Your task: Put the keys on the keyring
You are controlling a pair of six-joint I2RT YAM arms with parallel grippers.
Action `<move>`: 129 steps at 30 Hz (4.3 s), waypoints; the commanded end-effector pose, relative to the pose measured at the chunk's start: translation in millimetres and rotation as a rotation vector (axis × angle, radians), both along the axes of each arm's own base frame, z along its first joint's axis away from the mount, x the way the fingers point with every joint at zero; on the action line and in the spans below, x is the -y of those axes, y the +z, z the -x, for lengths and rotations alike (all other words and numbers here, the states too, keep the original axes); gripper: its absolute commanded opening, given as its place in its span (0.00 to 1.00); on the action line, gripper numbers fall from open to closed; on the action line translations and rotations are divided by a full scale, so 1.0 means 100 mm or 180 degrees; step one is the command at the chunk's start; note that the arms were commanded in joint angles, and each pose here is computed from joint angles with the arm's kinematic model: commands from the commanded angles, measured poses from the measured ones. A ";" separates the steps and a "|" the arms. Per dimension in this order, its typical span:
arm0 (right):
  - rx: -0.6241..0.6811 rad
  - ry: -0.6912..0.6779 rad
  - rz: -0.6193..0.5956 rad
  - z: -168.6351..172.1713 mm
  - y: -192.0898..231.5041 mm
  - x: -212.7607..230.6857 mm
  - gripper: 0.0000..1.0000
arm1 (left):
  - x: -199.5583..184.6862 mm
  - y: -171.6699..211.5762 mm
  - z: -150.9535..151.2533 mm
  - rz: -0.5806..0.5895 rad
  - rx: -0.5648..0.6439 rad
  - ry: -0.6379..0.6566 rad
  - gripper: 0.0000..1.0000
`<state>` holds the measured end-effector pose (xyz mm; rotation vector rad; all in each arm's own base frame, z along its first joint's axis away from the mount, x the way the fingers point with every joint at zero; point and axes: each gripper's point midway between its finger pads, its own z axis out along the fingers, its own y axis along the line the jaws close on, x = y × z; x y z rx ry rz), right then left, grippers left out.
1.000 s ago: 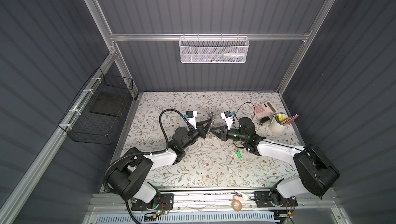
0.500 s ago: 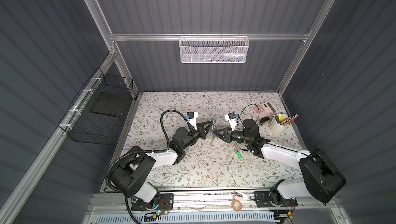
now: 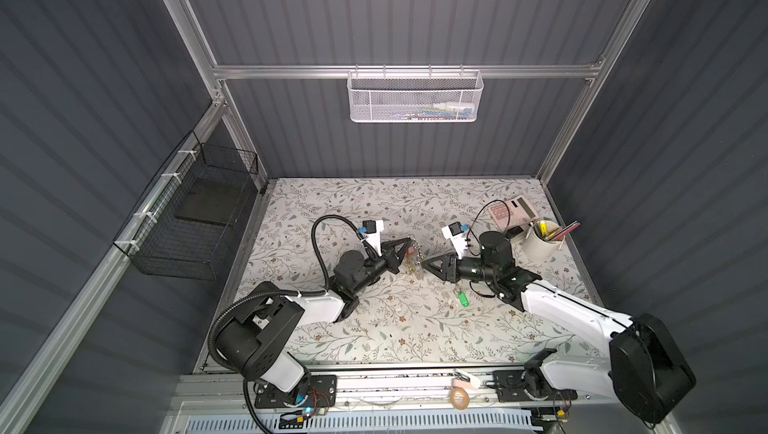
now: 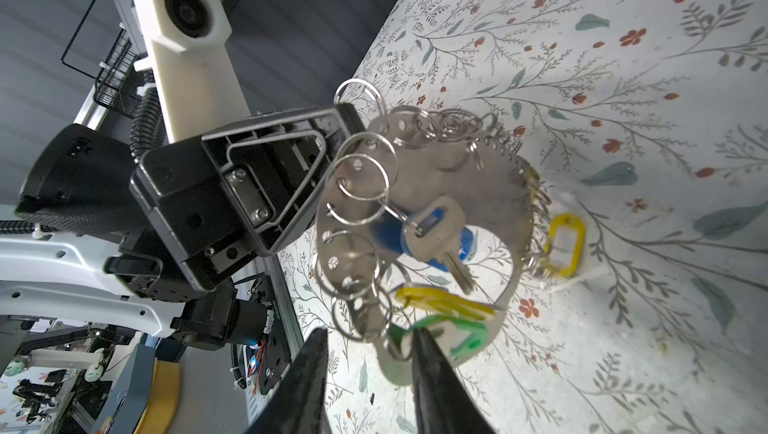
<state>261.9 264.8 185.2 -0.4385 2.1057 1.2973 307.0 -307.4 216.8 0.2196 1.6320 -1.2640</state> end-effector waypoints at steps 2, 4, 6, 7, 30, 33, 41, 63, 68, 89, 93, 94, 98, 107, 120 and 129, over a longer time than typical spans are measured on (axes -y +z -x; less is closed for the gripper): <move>0.0092 -0.0081 -0.0035 -0.03 0.17 0.12 0.39 | -0.02 0.16 0.01 0.0073 0.0258 0.0016 0.00; 0.0104 -0.0168 -0.0033 -0.05 0.19 0.20 0.41 | -0.02 0.15 0.02 0.0056 0.0276 -0.0001 0.00; 0.0060 -0.0255 -0.0006 -0.06 0.17 0.28 0.42 | -0.01 0.14 0.02 0.0019 0.0294 -0.0019 0.00; 0.0074 -0.0324 -0.0012 -0.06 0.20 0.35 0.43 | -0.01 0.14 0.04 -0.0008 0.0309 -0.0027 0.00; -0.0170 -0.0669 0.0120 -0.13 -0.10 0.64 0.45 | 0.07 -0.14 0.28 -0.0036 0.0553 -0.0436 0.00; -0.0213 -0.0656 0.0123 -0.13 -0.14 0.63 0.46 | 0.08 -0.21 0.28 -0.0068 0.0527 -0.0439 0.00; -0.0285 -0.0727 0.0220 -0.17 -0.24 0.66 0.46 | 0.04 -0.37 0.16 -0.0366 0.0423 -0.0240 0.00; -0.0906 -0.1249 0.1012 -0.16 -0.84 1.02 0.45 | -0.12 -0.25 0.18 -0.1218 0.0562 0.0203 0.00; -0.1082 -0.1320 0.1197 -0.05 -1.01 1.12 0.44 | -0.09 -0.19 0.24 -0.1269 0.0630 0.0170 0.00; -0.1436 -0.1321 0.1453 0.02 -1.44 1.14 0.35 | -0.03 -0.17 0.28 -0.1136 0.0553 0.0126 0.00; -0.1516 -0.1315 0.1506 0.03 -1.52 1.15 0.31 | -0.02 -0.17 0.28 -0.1115 0.0543 0.0106 0.00; -0.1524 -0.1312 0.1514 0.03 -1.54 1.14 0.30 | -0.02 -0.18 0.29 -0.1113 0.0542 0.0102 0.00; -0.1551 -0.1314 0.1579 0.03 -1.59 1.16 0.26 | -0.02 -0.16 0.29 -0.1093 0.0546 0.0097 0.00; -0.1539 -0.1344 0.1634 0.04 -1.60 1.18 0.15 | -0.02 -0.17 0.30 -0.1081 0.0542 0.0094 0.00; -0.1485 -0.1305 0.1763 0.09 -1.63 1.16 0.19 | -0.01 -0.17 0.30 -0.1065 0.0532 0.0083 0.00; -0.1438 -0.1345 0.1951 0.11 -1.64 1.17 0.18 | -0.01 -0.17 0.30 -0.1063 0.0529 0.0084 0.00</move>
